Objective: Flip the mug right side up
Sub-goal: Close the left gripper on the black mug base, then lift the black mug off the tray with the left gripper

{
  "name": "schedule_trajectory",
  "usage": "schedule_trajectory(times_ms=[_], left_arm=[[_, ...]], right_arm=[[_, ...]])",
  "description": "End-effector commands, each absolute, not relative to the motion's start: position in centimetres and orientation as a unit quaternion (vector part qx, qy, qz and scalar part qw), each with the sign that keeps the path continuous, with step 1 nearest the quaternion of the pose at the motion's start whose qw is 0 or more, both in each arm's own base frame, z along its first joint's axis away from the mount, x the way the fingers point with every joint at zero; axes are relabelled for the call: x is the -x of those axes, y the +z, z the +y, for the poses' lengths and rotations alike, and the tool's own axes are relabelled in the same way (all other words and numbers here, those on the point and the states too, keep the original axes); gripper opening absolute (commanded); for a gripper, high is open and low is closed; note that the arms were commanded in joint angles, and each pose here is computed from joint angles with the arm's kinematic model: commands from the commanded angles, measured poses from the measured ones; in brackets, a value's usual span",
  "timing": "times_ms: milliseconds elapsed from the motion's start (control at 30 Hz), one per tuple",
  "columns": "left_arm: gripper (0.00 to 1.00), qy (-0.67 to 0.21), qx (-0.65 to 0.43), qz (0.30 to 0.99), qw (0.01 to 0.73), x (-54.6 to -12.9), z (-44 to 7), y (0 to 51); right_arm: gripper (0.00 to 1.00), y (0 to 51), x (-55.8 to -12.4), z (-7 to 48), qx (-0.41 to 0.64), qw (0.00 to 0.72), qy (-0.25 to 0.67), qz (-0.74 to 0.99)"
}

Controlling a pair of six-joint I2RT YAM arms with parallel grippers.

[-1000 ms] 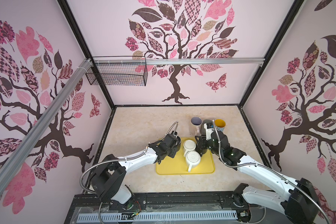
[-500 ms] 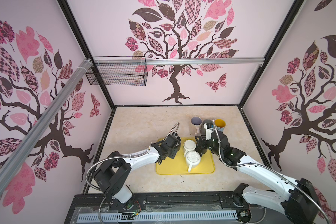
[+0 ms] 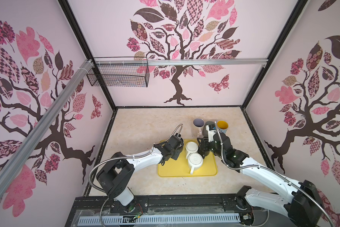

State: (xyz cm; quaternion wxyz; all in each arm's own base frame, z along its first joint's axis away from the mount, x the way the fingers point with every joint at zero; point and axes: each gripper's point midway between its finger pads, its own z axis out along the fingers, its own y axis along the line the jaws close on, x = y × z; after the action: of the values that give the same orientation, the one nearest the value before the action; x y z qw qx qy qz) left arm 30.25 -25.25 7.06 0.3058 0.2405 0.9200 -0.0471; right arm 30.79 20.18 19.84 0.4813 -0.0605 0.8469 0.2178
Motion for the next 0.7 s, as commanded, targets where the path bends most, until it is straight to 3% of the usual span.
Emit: schedule_trajectory(times_ms=[0,133,667], left_arm=[[0.10,-0.060,-0.241,0.911,0.331,-31.4,-26.6,9.0],[0.00,-0.060,-0.242,0.909,0.334,-31.5,-26.7,9.4],[0.00,-0.043,-0.196,0.897,0.395,-31.3,-23.8,15.9]], right_arm=[[0.49,19.4,-30.7,20.6,0.067,0.477,0.221,0.848],[0.49,19.4,-30.7,20.6,0.068,0.476,0.221,0.848],[0.49,20.2,-30.1,21.0,0.071,0.479,0.242,0.841]])
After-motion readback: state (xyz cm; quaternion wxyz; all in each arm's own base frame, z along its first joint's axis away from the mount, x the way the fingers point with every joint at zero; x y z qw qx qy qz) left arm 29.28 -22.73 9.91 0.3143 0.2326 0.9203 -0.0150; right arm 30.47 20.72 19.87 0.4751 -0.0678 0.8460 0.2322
